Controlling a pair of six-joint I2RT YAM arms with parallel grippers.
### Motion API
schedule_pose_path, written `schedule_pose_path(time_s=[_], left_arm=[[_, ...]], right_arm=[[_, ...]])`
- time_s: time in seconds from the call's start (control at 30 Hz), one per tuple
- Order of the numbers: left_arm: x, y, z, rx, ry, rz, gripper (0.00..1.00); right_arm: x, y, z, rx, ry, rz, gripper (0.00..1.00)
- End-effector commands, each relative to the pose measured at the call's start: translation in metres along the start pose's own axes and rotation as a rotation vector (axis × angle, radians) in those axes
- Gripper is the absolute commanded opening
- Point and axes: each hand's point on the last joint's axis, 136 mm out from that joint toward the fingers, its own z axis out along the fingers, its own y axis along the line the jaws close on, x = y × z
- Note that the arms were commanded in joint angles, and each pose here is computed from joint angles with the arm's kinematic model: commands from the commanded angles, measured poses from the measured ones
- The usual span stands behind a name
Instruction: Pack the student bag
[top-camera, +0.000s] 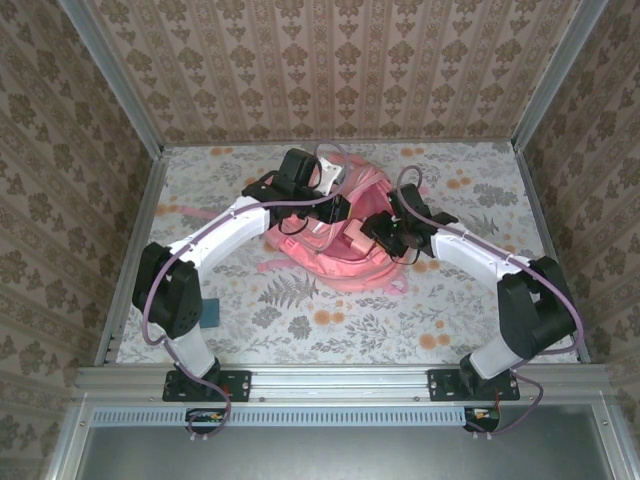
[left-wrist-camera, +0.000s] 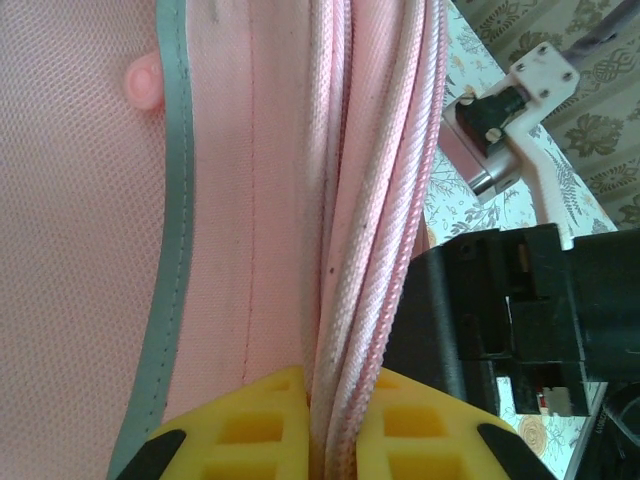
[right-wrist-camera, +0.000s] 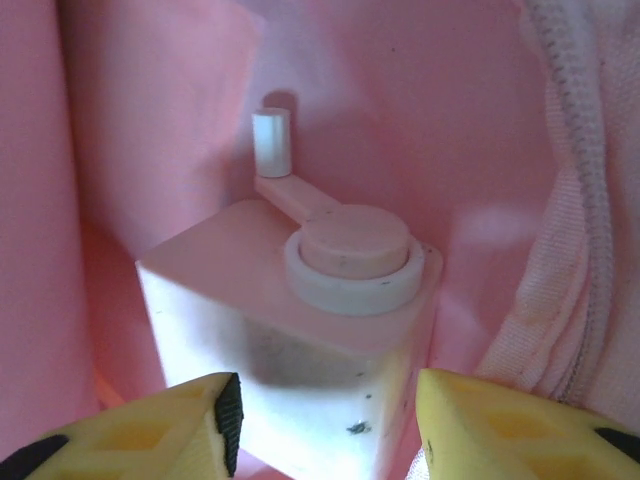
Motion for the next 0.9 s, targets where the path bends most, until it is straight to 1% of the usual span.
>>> schedule_pose_path(time_s=[0.0, 0.17, 0.3, 0.5, 0.6, 0.7, 0.8, 0.87], left_arm=[[-0.043, -0.028, -0.031, 0.042, -0.141, 0.051, 0.0], [-0.055, -0.033, -0.043, 0.036, -0.188, 0.049, 0.0], [-0.06, -0.035, -0.051, 0.029, -0.214, 0.045, 0.0], [-0.063, -0.039, -0.061, 0.031, -0.24, 0.037, 0.0], [-0.063, -0.037, -0.062, 0.02, -0.242, 0.03, 0.0], [-0.061, -0.033, -0.062, 0.01, -0.239, 0.015, 0.0], [-0.061, -0.027, -0.061, -0.002, -0.241, -0.007, 0.0], [-0.06, -0.022, -0.061, -0.008, -0.242, -0.024, 0.0]], right_arm=[[0.005, 0.0, 0.003, 0.036, 0.029, -0.018, 0.55], [0.018, 0.023, 0.015, -0.063, 0.122, -0.018, 0.56], [0.026, 0.048, 0.024, -0.178, 0.166, 0.005, 0.53], [0.02, 0.092, 0.036, -0.353, 0.162, 0.028, 0.46], [0.014, 0.113, 0.044, -0.413, 0.149, 0.017, 0.42], [0.008, 0.132, 0.05, -0.478, 0.131, -0.004, 0.4], [0.003, 0.138, 0.053, -0.505, 0.122, -0.006, 0.36], [0.003, 0.135, 0.049, -0.503, 0.118, 0.007, 0.36]])
